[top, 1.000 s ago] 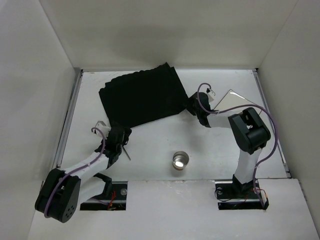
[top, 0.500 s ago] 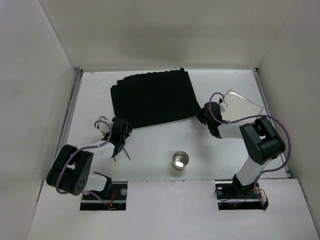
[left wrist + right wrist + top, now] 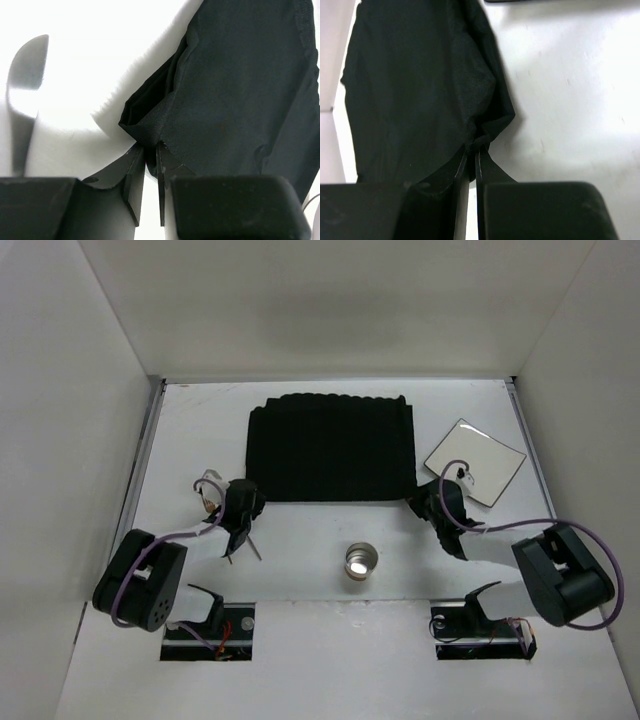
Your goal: Set the dinner table for one person
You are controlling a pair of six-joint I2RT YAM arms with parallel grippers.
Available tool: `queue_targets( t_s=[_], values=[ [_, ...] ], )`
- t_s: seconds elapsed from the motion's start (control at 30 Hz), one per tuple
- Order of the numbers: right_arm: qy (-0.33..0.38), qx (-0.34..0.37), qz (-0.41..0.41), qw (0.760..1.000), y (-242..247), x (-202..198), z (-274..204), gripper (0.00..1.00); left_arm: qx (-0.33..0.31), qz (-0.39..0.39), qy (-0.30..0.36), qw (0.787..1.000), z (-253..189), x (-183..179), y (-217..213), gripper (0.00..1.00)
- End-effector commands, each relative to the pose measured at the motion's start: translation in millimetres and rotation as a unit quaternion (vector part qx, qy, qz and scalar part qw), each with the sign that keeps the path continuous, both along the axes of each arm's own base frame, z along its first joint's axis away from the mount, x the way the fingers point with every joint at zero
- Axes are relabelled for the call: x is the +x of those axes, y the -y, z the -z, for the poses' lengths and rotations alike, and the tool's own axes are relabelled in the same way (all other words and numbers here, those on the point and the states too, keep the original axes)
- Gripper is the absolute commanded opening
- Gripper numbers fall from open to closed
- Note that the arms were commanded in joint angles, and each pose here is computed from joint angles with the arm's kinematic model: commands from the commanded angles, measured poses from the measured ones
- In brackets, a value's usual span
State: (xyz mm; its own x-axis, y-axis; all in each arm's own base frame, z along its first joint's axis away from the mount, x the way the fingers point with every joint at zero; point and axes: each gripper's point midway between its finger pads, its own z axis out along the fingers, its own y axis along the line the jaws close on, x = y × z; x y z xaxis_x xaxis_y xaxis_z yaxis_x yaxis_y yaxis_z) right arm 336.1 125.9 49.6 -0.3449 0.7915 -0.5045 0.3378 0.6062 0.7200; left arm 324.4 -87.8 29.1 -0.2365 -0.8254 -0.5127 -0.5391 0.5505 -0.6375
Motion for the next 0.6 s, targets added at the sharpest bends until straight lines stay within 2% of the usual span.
queue_targets(
  t_s=[0.0, 0.33, 0.57],
  values=[
    [0.030, 0.007, 0.016, 0.999, 5.8, -6.7, -16.1, 0.10, 0.025, 0.018, 0.013, 0.999, -7.4, -11.3, -4.5, 0.10],
    [-0.001, 0.007, 0.005, 1.000, 4.6, -31.0, -4.4, 0.12, 0.051, 0.056, 0.005, 0.997, -10.8, -47.9, 0.8, 0.11],
    [-0.012, 0.000, 0.014, 1.000, 11.3, -47.5, -4.0, 0.12, 0.075, 0.066, -0.009, 0.995, -1.9, -54.5, -1.4, 0.15]
  ],
)
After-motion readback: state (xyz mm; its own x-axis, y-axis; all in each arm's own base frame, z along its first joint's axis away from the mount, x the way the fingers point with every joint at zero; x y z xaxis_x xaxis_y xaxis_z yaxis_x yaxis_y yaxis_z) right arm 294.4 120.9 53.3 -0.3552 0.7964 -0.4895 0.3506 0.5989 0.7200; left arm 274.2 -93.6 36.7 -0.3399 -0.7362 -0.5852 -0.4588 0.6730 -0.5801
